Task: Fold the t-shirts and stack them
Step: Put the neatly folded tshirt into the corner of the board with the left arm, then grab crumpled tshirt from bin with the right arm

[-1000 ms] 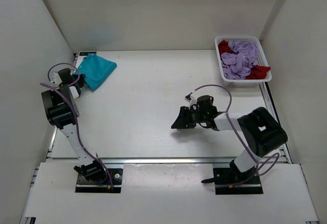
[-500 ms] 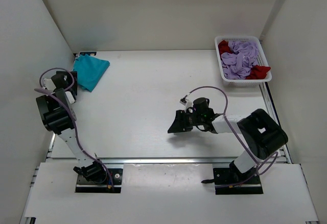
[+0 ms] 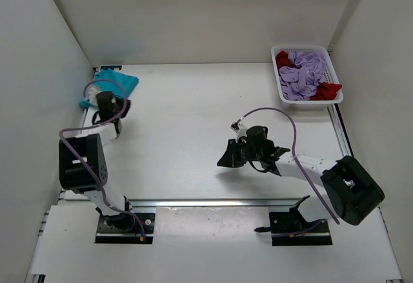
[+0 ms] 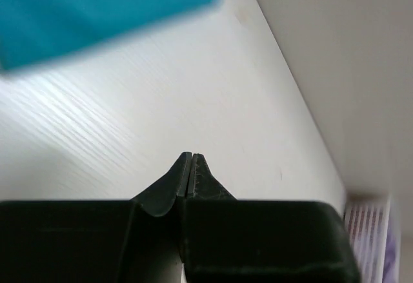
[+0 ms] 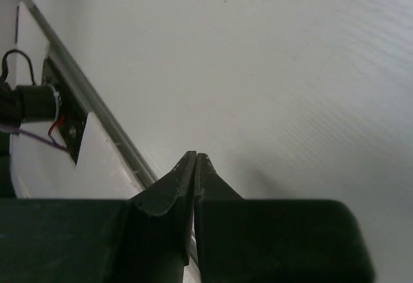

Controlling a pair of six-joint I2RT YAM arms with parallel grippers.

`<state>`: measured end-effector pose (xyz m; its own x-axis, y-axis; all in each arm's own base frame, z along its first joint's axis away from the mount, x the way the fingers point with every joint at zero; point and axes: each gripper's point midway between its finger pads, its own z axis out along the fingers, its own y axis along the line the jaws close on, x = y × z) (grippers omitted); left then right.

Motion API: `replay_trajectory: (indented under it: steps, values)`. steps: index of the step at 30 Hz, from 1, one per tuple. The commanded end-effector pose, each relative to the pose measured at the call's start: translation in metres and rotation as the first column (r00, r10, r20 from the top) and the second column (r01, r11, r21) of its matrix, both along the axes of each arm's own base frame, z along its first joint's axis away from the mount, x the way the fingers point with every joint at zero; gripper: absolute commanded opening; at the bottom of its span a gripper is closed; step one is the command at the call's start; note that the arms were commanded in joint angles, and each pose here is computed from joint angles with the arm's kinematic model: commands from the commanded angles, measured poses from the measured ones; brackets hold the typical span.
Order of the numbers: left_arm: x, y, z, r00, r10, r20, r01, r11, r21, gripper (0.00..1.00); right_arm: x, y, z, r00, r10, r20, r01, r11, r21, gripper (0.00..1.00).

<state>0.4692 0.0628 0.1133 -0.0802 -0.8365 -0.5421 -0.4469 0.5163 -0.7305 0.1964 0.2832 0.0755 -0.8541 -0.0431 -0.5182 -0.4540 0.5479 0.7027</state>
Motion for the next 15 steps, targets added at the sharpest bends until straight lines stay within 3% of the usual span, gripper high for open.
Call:
replay_trajectory:
  steps: [1,3,5,6,7,8,10,14,15]
  values:
    - [-0.014,-0.098,0.032,0.970,-0.239,0.036,0.233,0.965,0.117,0.07,0.040,-0.008,0.026,0.982,-0.130,0.134,0.139,0.988,-0.063,0.00]
    - [-0.029,-0.152,0.049,0.920,-0.380,0.095,0.369,0.922,0.120,0.11,0.062,-0.014,0.046,0.966,-0.180,0.184,0.195,0.978,-0.067,0.00]
    - [-0.067,-0.230,0.058,0.802,-0.579,0.146,0.568,0.816,0.110,0.20,0.094,-0.036,0.072,0.935,-0.273,0.227,0.293,0.954,-0.058,0.00]
    - [-0.082,-0.244,0.065,0.761,-0.628,0.162,0.609,0.778,0.157,0.22,0.103,-0.044,0.083,0.917,-0.306,0.257,0.329,0.943,-0.052,0.00]
    - [-0.112,-0.285,0.069,0.674,-0.721,0.159,0.697,0.693,0.186,0.26,0.123,-0.066,0.093,0.885,-0.372,0.282,0.405,0.911,-0.071,0.01]
    - [-0.126,-0.298,0.065,0.642,-0.757,0.121,0.721,0.650,0.241,0.31,0.143,-0.085,0.108,0.847,-0.423,0.321,0.466,0.882,-0.067,0.01]
    - [-0.179,-0.345,0.059,0.484,-0.872,0.071,0.823,0.481,0.303,0.38,0.173,-0.137,0.113,0.768,-0.538,0.349,0.605,0.787,-0.118,0.01]
    - [-0.240,-0.360,0.025,0.343,-0.937,0.070,0.907,0.349,0.235,0.41,0.227,-0.244,0.123,0.582,-0.731,0.355,0.806,0.578,-0.129,0.03]
    - [-0.254,-0.360,0.012,0.312,-0.949,0.048,0.926,0.316,0.207,0.41,0.239,-0.259,0.124,0.560,-0.754,0.344,0.823,0.555,-0.121,0.05]
